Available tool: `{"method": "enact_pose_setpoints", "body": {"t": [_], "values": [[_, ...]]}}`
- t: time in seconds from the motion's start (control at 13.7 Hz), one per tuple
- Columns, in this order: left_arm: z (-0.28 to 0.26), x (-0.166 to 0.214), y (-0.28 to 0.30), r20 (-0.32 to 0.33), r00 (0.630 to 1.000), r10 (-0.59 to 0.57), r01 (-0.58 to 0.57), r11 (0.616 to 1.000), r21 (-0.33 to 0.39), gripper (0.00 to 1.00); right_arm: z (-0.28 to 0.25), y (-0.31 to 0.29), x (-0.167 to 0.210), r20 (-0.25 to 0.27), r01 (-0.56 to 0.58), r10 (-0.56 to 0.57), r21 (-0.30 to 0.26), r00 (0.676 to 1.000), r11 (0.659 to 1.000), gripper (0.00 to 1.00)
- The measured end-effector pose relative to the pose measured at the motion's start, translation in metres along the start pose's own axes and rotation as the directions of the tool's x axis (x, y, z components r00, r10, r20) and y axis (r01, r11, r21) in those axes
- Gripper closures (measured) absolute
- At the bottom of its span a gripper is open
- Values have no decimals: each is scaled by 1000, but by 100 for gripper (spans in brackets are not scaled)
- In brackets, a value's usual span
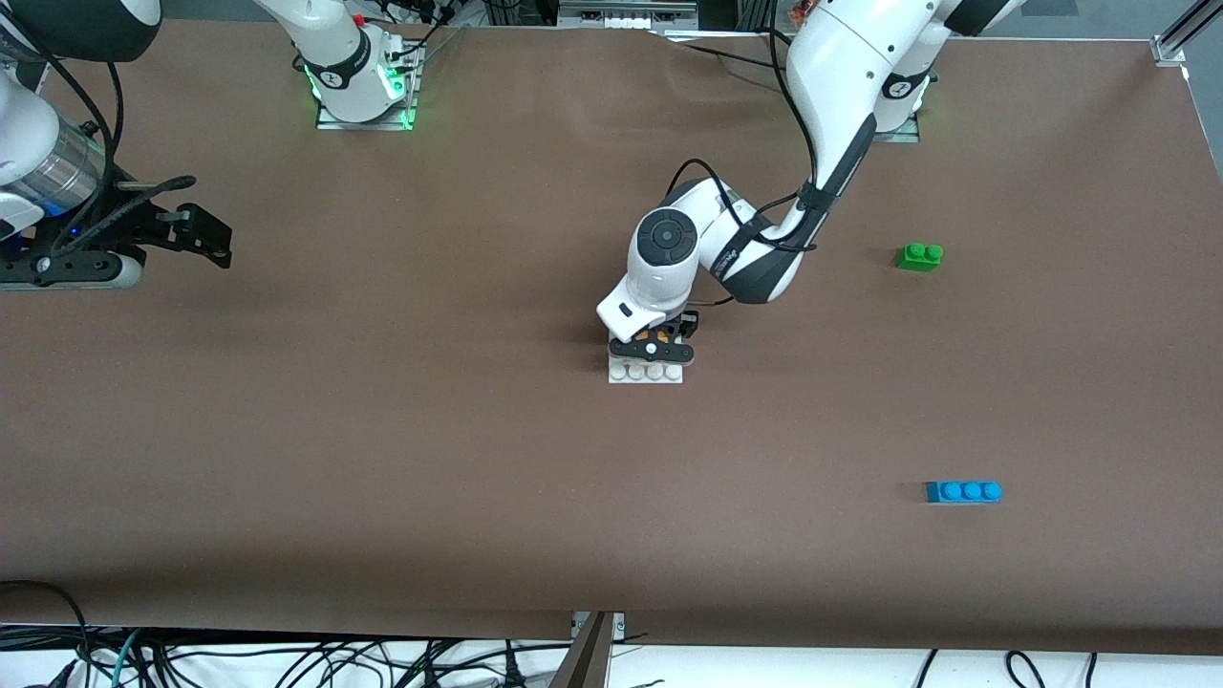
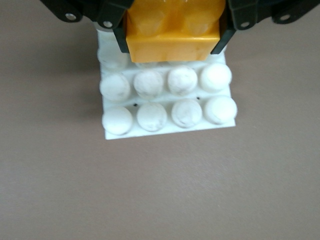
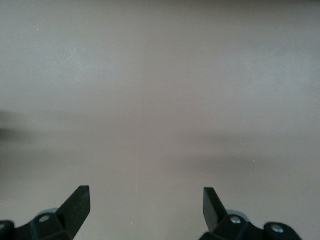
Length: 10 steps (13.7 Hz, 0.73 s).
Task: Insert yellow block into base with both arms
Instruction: 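Carry the yellow block with the left gripper onto the white base plate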
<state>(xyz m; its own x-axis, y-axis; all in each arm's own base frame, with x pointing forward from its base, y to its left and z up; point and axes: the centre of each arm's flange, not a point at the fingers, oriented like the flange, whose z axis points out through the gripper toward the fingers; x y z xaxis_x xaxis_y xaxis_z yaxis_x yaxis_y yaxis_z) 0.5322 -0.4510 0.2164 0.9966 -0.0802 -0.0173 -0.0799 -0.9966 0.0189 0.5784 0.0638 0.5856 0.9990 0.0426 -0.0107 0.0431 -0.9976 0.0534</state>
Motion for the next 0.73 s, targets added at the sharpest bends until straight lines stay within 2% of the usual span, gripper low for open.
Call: {"method": "enact_pose_setpoints", "body": {"t": [0.73], "values": [[13,-7,11,8,1000,-2,2,1000,10,32,2,0,1,3,-1,1,0,1000,1000,0]]}}
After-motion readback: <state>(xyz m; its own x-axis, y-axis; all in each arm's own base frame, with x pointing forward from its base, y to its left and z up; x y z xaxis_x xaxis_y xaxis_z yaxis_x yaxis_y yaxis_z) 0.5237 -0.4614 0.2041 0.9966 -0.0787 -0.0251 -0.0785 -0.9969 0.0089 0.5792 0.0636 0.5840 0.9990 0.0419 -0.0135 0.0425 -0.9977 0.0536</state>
